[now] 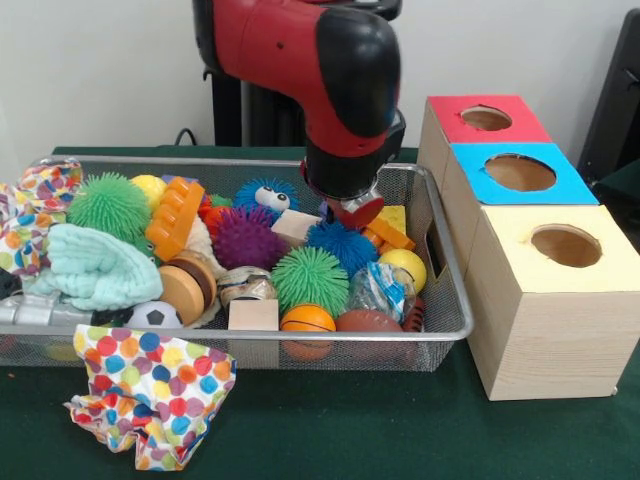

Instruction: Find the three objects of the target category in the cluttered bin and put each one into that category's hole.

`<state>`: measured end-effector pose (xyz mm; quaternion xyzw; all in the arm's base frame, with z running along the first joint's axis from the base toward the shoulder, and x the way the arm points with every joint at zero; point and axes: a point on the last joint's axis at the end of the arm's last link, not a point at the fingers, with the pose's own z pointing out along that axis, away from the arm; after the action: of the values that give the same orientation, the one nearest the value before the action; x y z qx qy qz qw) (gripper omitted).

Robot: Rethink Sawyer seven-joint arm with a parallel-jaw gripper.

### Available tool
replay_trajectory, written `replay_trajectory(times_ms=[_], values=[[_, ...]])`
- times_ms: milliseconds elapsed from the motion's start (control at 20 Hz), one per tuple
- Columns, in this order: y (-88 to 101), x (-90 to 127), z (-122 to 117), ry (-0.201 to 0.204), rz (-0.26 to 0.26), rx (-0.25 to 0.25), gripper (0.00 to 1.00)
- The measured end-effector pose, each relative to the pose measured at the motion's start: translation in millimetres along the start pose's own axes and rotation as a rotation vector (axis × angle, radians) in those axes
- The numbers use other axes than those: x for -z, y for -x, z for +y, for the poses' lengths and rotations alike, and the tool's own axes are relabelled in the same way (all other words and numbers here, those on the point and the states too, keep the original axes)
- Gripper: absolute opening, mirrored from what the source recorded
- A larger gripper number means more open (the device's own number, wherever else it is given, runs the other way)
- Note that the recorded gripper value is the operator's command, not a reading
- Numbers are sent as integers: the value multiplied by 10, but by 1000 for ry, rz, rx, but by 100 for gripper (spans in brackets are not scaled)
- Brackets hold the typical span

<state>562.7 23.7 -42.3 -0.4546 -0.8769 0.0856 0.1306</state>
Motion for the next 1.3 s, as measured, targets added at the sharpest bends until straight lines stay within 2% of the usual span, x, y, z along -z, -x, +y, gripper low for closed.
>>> replay_trajectory(times_ms=[100, 150, 200, 250, 350, 450, 550, 650, 800, 850, 1050, 1200, 1300], values=[[-34, 31, 26, -33, -86, 51, 0], [-63, 82, 41, -65, -165, 99, 0], [-71, 104, 43, -77, -192, 115, 0], [-82, 155, 43, -103, -245, 146, 0], [-83, 217, 41, -130, -298, 175, 0], [-44, 383, 14, -189, -412, 228, 0], [9, 483, -10, -215, -465, 247, 0], [148, 628, -51, -238, -533, 257, 0], [316, 746, -116, -251, -583, 252, 0], [472, 839, -191, -257, -623, 242, 0], [747, 998, -313, -250, -681, 218, 0], [924, 1045, -420, -239, -686, 188, 0], [1006, 1026, -463, -215, -657, 158, 0]])
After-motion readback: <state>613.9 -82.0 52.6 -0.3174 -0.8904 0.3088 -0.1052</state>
